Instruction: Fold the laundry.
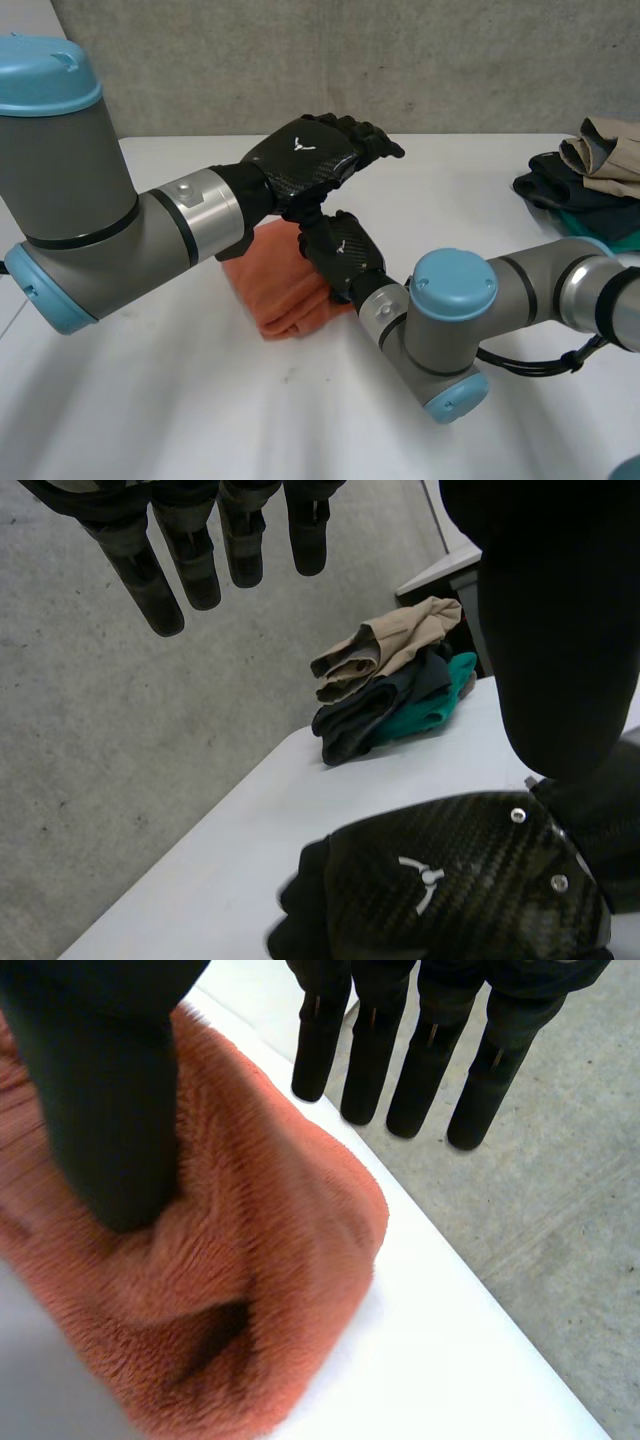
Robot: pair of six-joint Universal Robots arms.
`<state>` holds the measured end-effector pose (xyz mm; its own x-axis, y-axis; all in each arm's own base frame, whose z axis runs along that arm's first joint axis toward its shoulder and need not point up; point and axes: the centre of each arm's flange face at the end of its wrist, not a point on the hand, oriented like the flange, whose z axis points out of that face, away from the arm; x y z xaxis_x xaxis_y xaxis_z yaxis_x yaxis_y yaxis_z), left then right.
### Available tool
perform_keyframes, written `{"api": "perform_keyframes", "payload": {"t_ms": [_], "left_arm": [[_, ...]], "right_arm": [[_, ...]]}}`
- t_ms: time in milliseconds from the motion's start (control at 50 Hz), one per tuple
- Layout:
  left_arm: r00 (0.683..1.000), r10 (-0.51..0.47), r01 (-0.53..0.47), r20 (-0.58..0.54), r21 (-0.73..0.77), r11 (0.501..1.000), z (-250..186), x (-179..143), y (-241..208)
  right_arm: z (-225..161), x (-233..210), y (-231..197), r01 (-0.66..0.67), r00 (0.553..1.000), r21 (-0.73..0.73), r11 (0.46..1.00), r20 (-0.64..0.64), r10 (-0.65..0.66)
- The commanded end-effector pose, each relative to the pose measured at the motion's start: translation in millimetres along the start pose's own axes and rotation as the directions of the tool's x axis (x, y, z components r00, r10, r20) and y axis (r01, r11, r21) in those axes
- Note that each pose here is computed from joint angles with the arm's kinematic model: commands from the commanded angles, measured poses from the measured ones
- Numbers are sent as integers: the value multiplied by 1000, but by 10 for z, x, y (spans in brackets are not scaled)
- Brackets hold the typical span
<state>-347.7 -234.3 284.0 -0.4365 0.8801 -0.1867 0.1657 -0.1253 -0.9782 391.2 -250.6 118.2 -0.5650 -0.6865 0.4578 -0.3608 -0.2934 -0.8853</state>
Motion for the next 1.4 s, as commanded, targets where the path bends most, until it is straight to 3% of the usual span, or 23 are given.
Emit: {"api": "perform_keyframes", "payload": {"t_ms": [20,200,1100,1220,1400], "left_arm": [[1000,3,-3,1,6,1000,-2,-3,-24],[1000,-5,5,9,-2,1000,-5,-36,7],[1000,-17,17,0,-19,1000,28,-53,98],[1000,-15,15,9,-14,1000,20,-83,78],[998,20,-22,56,35,999,3,-238,-86]], "right_arm": [[-195,24,-69,-22,999,-109,994,45,27],[-313,0,-42,-17,996,-152,988,81,29],[268,-129,150,34,995,-2,999,95,-34],[346,52,-47,13,1000,80,997,17,-14],[452,1035,-492,47,969,252,967,-246,17]]}}
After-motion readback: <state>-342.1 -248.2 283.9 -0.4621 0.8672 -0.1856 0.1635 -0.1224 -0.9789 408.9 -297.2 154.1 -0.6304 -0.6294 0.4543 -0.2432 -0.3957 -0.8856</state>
